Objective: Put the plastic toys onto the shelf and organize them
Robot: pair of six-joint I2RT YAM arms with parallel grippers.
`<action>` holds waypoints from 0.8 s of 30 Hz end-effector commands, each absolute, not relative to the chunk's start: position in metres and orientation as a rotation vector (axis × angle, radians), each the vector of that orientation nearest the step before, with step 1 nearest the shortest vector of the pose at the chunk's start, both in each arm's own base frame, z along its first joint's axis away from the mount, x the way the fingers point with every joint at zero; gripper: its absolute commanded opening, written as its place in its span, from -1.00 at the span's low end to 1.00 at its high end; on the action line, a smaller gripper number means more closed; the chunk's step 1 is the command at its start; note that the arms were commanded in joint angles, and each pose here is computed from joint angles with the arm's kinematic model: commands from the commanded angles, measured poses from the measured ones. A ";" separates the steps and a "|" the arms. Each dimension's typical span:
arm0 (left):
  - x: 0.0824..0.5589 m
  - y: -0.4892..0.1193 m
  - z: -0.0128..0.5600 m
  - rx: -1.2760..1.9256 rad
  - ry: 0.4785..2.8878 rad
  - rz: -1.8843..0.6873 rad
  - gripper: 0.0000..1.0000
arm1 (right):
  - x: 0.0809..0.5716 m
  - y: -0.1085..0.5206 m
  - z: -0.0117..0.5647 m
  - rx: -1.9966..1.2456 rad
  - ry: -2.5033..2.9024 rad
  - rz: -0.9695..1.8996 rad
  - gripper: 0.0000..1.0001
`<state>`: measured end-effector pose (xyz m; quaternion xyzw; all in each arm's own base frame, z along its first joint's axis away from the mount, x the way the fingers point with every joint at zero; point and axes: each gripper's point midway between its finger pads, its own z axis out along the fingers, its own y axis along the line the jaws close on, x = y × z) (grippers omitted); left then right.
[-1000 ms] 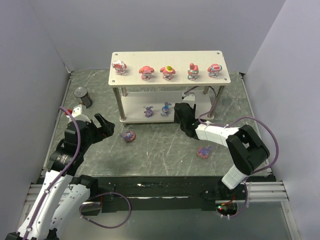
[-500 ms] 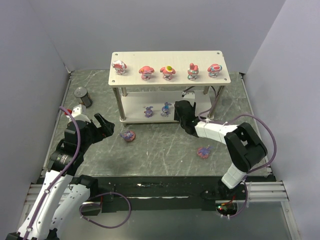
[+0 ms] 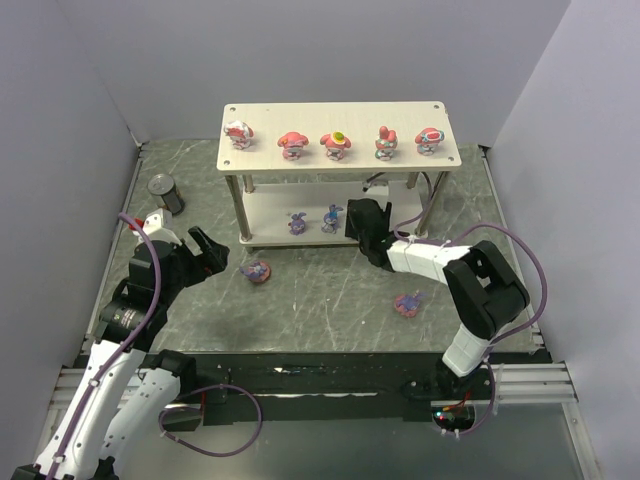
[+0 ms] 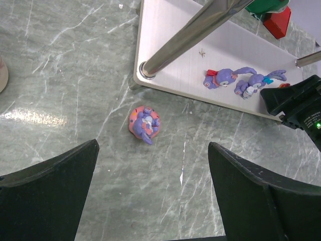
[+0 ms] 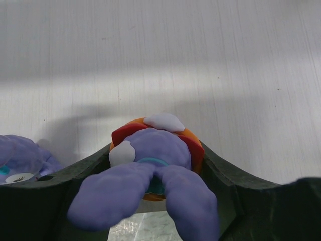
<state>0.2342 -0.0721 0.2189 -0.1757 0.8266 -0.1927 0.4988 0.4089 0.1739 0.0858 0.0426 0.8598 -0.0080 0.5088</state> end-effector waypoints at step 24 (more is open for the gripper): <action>0.240 -0.074 0.234 -0.416 1.953 -0.494 0.93 | 0.366 0.164 0.109 0.150 1.999 0.120 0.90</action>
